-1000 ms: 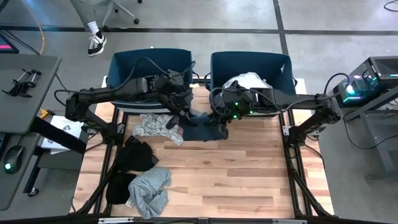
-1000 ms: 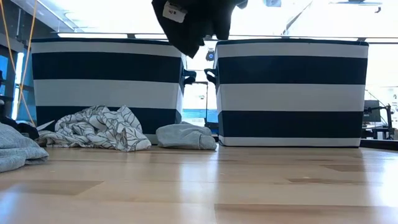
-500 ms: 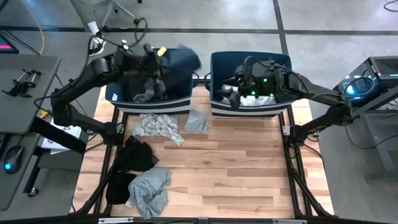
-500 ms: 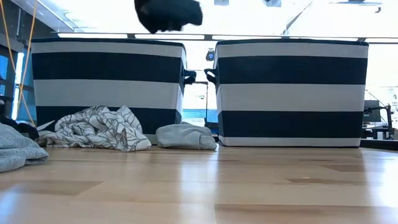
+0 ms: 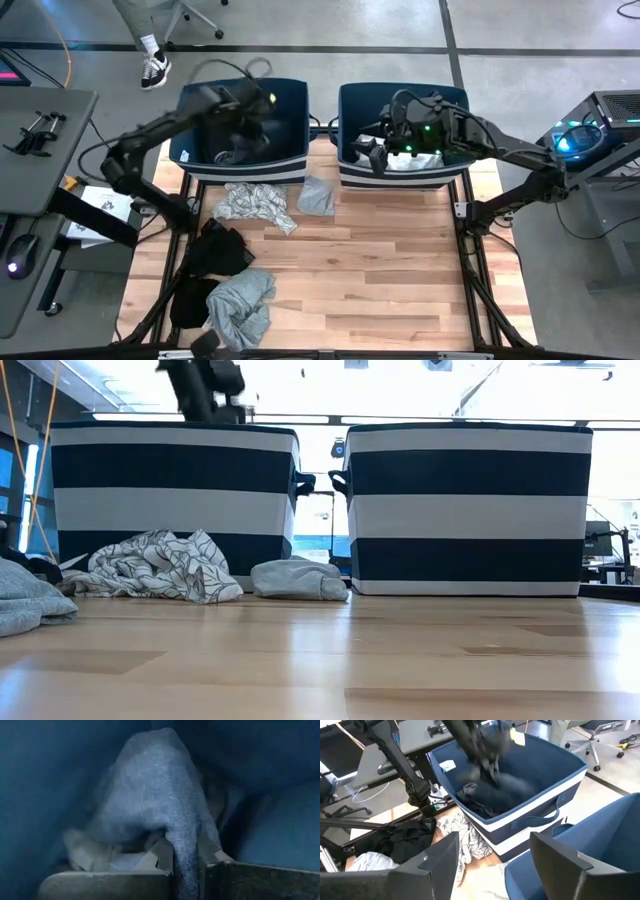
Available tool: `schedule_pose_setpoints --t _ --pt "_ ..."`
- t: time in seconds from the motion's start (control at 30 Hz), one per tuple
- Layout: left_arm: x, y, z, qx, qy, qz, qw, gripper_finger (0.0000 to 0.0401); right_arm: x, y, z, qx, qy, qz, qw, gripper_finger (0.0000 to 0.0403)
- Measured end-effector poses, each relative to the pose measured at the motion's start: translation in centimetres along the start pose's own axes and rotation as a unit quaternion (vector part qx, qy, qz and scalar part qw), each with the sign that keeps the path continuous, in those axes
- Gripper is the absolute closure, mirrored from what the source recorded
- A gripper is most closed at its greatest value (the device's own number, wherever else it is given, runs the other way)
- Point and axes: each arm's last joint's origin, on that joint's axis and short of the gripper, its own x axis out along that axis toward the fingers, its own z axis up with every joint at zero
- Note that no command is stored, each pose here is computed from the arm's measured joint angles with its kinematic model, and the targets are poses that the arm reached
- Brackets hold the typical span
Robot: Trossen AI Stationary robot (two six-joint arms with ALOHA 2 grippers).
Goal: Sort clothes
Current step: Put the dark blue shorts into the right blue laundry bin, then put the gray underwear into the right blue laundry bin
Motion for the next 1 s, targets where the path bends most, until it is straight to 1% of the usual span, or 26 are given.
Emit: schedule_pose_setpoints --t 0.1,0.2,0.3,0.4,0.53,0.63,0.73,0.83,0.93,1.0 --pt "4.4 -0.1 -1.3 -0.026 0.047 -0.002 0.999 0.0394 0.0 0.2 -0.1 0.009 0.004 0.003 1.000 0.0176" --pt "7.4 -0.1 -2.2 -0.045 0.059 -0.016 0.997 0.0367 0.0 0.7 -0.3 0.005 0.006 0.012 1.000 0.0176" --pt "8.7 0.0 -2.4 -0.067 0.056 -0.034 0.996 0.0318 0.2 1.3 -0.9 0.007 0.016 0.021 1.000 0.0176" --pt "8.4 0.6 -2.2 -0.094 0.055 -0.048 0.993 0.0257 0.6 1.8 -1.6 0.015 0.025 0.029 0.999 0.0176" --pt "5.9 1.2 -1.4 -0.115 0.051 -0.074 0.989 0.0184 1.5 2.2 -2.9 0.016 0.040 0.033 0.999 0.0176" --pt "3.1 1.2 -0.8 -0.113 0.049 -0.082 0.989 0.0151 2.1 2.3 -4.0 0.008 0.056 0.039 0.998 0.0176" --pt "0.0 0.6 -0.4 -0.101 0.029 -0.087 0.991 0.0141 3.2 2.7 -5.2 -0.047 0.079 0.079 0.993 0.0176" --pt "-3.1 -0.3 -0.5 -0.089 -0.011 -0.091 0.992 0.0142 4.6 3.7 -6.3 -0.109 0.099 0.128 0.981 0.0176" --pt "-6.0 -1.3 -1.2 -0.082 -0.056 -0.098 0.990 0.0146 6.5 4.6 -7.4 -0.158 0.119 0.142 0.970 0.0176" --pt "-7.7 -1.9 -2.0 -0.083 -0.081 -0.100 0.988 0.0146 8.1 5.1 -8.2 -0.172 0.125 0.140 0.967 0.0176"
